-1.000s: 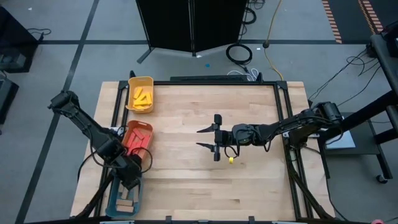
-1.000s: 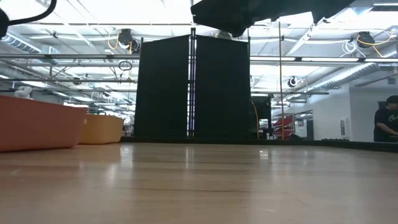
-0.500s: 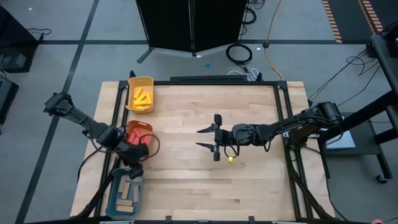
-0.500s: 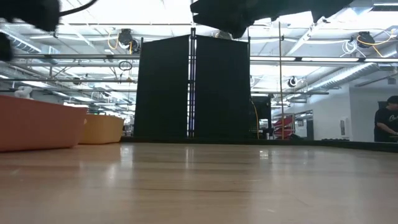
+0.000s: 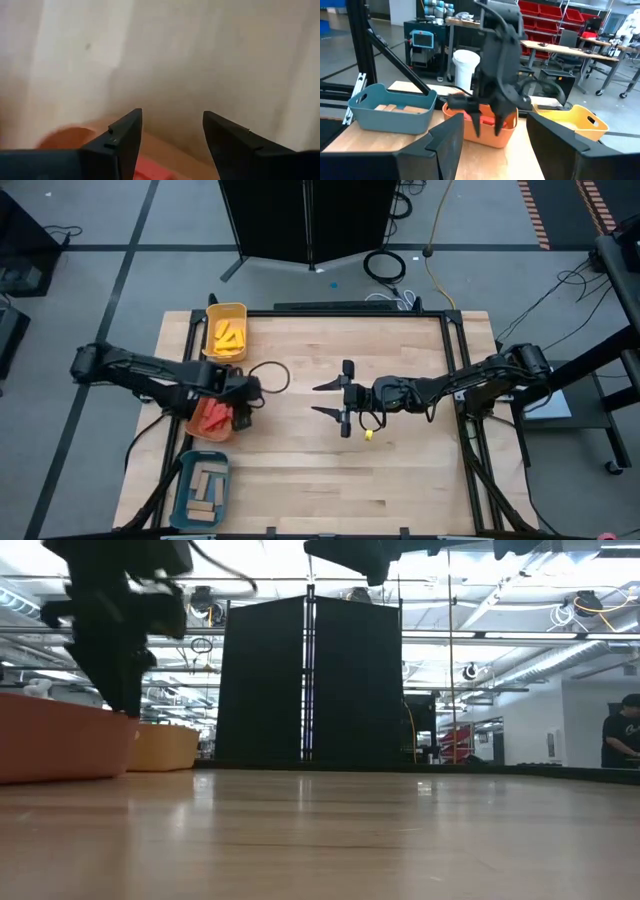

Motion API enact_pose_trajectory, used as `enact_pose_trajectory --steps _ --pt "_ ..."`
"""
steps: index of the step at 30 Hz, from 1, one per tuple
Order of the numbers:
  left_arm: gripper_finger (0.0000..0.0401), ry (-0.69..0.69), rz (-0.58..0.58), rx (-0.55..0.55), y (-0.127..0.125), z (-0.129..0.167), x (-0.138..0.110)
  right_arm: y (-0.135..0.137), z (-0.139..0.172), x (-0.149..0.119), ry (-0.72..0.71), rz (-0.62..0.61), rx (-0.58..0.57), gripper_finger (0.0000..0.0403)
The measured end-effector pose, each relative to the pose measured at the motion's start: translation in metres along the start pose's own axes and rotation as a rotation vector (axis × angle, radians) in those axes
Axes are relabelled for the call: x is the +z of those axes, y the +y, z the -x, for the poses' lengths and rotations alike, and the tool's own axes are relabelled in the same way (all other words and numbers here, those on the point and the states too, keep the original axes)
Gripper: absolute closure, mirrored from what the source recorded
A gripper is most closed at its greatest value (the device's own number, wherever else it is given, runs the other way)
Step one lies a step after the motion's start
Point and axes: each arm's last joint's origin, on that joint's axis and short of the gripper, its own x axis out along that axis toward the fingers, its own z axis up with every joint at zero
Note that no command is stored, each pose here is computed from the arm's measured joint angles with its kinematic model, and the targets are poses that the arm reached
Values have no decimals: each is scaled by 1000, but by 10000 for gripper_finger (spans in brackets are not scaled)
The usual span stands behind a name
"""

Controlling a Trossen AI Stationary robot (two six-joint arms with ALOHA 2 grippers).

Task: Sort blocks
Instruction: Return to Home Position

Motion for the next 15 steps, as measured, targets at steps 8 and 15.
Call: enact_pose_trajectory --steps 8,15 --pt "194 75 -10 143 23 -15 7 0 0 -2 16 3 1 193" --pt "194 39 43 172 35 -11 9 0 0 -6 56 17 5 193"
